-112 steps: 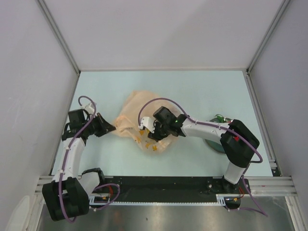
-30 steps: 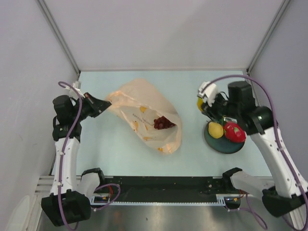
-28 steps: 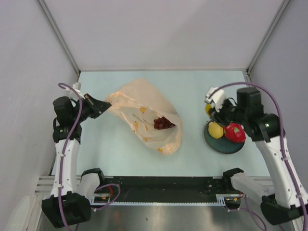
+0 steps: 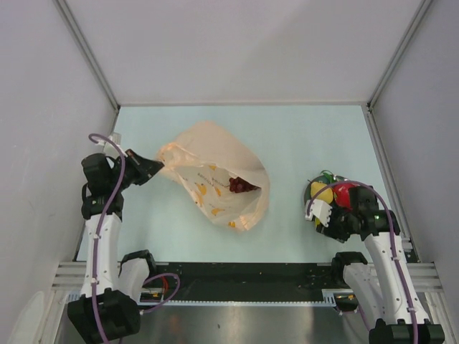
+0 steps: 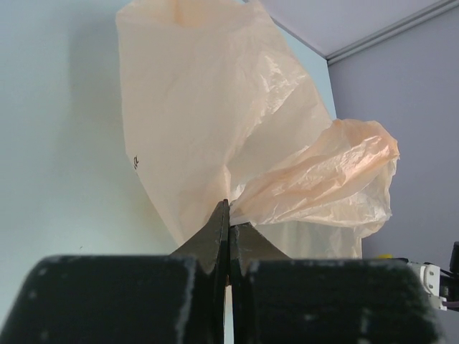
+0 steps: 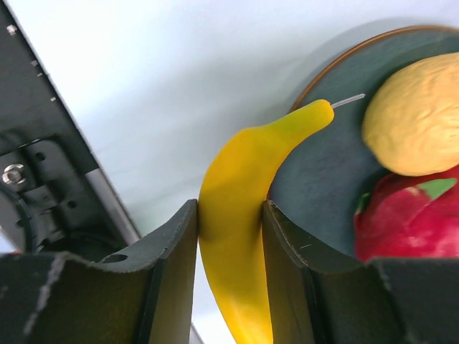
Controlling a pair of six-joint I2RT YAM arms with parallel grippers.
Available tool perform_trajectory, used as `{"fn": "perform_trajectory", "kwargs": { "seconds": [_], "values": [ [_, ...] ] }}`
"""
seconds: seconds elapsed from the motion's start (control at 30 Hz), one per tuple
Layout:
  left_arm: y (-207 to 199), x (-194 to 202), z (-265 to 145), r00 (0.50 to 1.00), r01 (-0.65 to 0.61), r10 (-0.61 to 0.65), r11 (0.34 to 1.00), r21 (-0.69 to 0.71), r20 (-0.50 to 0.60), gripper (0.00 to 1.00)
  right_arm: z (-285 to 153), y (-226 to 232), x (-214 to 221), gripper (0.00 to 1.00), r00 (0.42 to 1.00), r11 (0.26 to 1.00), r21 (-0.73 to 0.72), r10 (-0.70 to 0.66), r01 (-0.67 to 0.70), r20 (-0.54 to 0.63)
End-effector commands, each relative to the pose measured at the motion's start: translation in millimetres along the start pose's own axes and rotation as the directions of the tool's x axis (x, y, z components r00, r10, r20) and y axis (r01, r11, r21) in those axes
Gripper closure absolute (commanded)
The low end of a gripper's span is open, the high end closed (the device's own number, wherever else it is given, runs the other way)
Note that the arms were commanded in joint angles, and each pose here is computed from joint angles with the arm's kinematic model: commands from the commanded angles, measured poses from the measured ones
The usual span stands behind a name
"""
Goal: Take the fake fruits out of the plastic bag
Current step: Place the fake fruit on the plate.
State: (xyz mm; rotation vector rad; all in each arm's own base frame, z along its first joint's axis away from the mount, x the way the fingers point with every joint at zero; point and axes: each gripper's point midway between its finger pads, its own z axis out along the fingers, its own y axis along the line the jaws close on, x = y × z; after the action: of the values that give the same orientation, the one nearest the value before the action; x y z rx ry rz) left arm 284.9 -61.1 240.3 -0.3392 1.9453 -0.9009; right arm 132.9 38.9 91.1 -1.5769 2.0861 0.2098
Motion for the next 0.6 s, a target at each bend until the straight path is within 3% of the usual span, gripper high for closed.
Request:
{"fn": "perform_trajectory", "kwargs": {
  "seconds": [0.0,0.5,0.57],
  "values": [
    [1,-2,-7,0.999,-0.019,0.019,1.000,-0.004,0.026,1.00,2,-21,-12,0.98,0.997,0.996,0.069,-0.056,0.052,0.052],
    [4,-2,-11,0.999,-0.002,0.003,1.000,-0.018,0.032,1.00,32,-60,-13,0.92,0.996,0.991,0.125,0.036,-0.047,0.084],
    [6,-3,-11,0.999,0.002,-0.001,1.000,-0.024,0.033,1.00,34,-58,-13,0.86,0.995,0.992,0.117,0.043,-0.053,0.089]
  ]
}}
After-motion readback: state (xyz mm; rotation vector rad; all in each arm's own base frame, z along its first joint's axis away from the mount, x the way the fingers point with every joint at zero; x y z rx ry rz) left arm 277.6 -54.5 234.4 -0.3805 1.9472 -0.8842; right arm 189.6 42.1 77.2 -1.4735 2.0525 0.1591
